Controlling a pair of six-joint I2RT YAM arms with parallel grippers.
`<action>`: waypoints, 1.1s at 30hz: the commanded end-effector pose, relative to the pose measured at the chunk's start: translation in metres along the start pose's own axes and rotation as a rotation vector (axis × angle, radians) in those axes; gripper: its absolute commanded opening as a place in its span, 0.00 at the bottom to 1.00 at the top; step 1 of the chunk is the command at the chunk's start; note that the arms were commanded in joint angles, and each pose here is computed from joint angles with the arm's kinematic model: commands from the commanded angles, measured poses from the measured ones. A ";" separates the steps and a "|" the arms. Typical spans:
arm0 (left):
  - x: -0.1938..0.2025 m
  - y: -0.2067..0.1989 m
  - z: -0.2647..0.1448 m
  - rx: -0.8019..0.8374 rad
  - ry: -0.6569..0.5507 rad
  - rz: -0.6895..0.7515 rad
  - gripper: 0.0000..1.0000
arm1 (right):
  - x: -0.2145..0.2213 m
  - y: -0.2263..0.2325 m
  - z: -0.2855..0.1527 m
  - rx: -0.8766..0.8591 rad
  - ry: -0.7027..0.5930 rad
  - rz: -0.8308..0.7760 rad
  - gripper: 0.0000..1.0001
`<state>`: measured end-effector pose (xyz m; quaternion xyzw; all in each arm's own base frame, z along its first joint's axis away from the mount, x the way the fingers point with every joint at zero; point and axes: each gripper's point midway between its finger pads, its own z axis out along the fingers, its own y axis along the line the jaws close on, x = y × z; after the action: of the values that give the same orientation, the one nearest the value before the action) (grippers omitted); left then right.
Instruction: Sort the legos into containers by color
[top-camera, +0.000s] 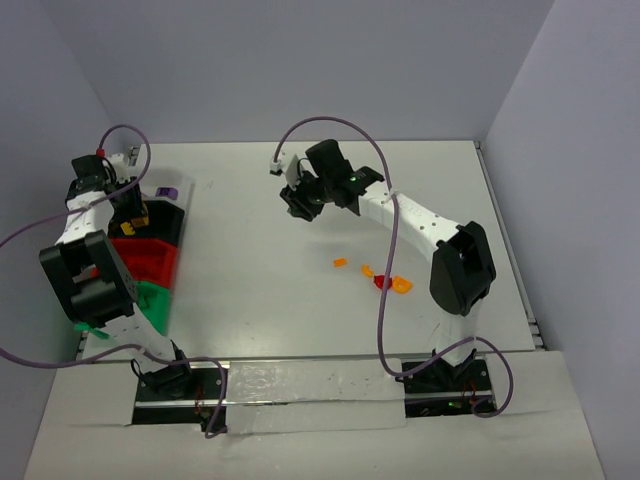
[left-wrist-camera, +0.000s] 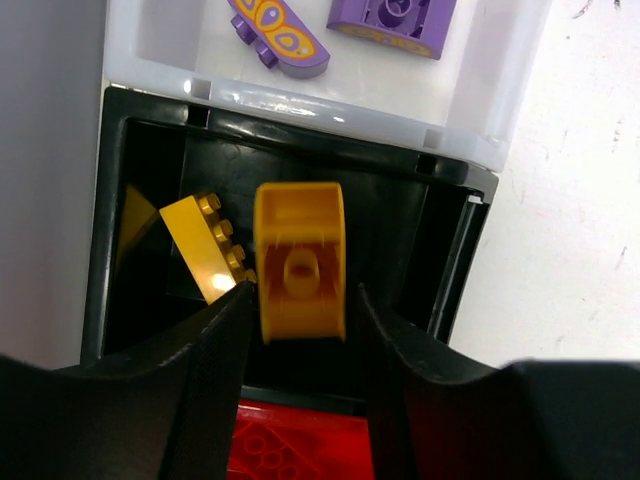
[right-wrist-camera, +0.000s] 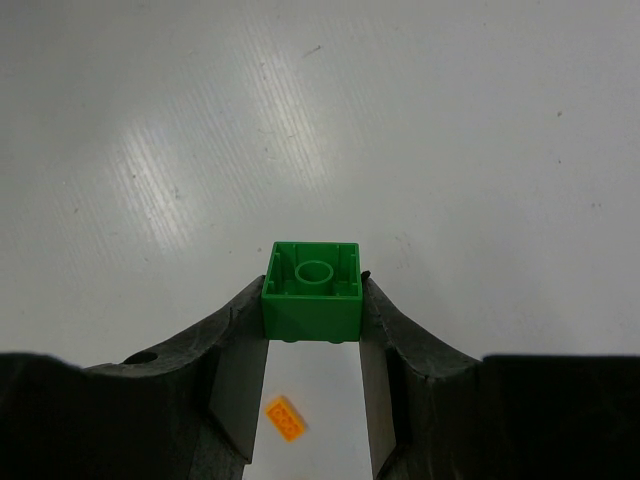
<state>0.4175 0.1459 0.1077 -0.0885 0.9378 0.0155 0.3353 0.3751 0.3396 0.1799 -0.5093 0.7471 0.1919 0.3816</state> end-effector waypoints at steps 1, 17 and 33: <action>-0.037 -0.001 -0.018 0.013 -0.095 0.025 0.56 | -0.034 -0.009 -0.009 0.018 -0.090 0.005 0.00; -0.050 -0.173 -0.172 0.776 -0.282 0.105 0.73 | -0.105 0.030 -0.042 -0.187 -0.276 0.262 0.00; 0.028 -0.257 -0.275 1.104 -0.462 0.436 0.75 | -0.151 0.103 -0.084 -0.819 -0.365 0.786 0.00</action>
<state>0.2851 -0.1271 0.2745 0.1793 0.7808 -0.4208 0.4256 0.3002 0.4187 0.3005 -0.3201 0.7066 0.5769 0.2557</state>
